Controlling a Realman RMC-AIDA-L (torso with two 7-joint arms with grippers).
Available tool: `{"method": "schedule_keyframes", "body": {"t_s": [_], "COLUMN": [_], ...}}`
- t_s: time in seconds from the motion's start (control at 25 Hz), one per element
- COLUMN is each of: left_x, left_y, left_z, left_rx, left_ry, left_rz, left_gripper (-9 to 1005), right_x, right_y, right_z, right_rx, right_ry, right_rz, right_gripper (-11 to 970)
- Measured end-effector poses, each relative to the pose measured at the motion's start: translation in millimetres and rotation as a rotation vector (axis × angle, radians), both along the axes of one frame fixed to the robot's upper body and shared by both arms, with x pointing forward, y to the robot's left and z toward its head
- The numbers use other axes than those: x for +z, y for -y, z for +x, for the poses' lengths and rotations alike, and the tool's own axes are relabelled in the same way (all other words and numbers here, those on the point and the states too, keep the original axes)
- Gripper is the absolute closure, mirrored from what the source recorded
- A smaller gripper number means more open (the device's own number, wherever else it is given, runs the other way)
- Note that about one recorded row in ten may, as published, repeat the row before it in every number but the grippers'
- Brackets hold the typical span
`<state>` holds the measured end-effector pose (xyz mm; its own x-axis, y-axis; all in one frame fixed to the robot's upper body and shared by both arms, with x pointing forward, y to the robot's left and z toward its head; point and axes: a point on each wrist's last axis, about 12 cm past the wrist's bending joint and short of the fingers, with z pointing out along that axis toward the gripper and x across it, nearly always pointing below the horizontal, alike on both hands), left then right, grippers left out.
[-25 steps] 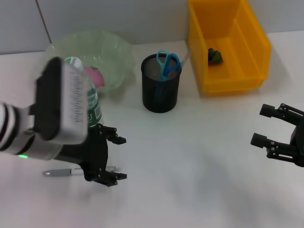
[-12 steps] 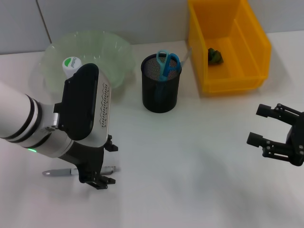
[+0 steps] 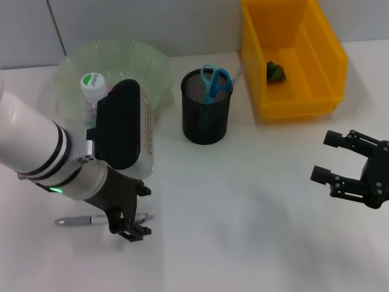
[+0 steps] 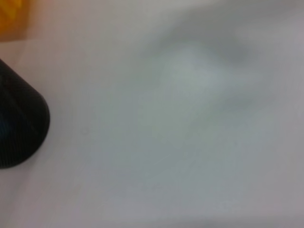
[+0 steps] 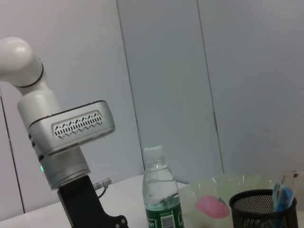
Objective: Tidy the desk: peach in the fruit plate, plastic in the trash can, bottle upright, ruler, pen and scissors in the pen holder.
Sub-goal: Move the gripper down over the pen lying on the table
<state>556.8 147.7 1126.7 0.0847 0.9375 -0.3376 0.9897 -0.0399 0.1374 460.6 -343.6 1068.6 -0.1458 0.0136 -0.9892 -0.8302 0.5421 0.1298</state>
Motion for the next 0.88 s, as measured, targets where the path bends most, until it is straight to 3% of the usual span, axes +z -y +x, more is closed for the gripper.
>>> {"method": "schedule_keyframes", "body": {"t_s": [0.8,0.88], "left_x": [-5.1,-5.3], "left_y": [0.6,1.0], "left_z": [2.7,2.5], "left_rx": [0.072,0.072], "left_ry": [-0.03,-0.029], "left_rz": [0.064,0.068], "left_gripper": [311,360], "right_x": [-3.2,-3.3], "right_y": [-0.9,-0.9], "right_z": [-0.5,-0.5], "right_rx": [-0.01,-0.01], "right_ry": [-0.012,-0.011], "right_rz": [-0.009,-0.009], "right_gripper": [135,135]}}
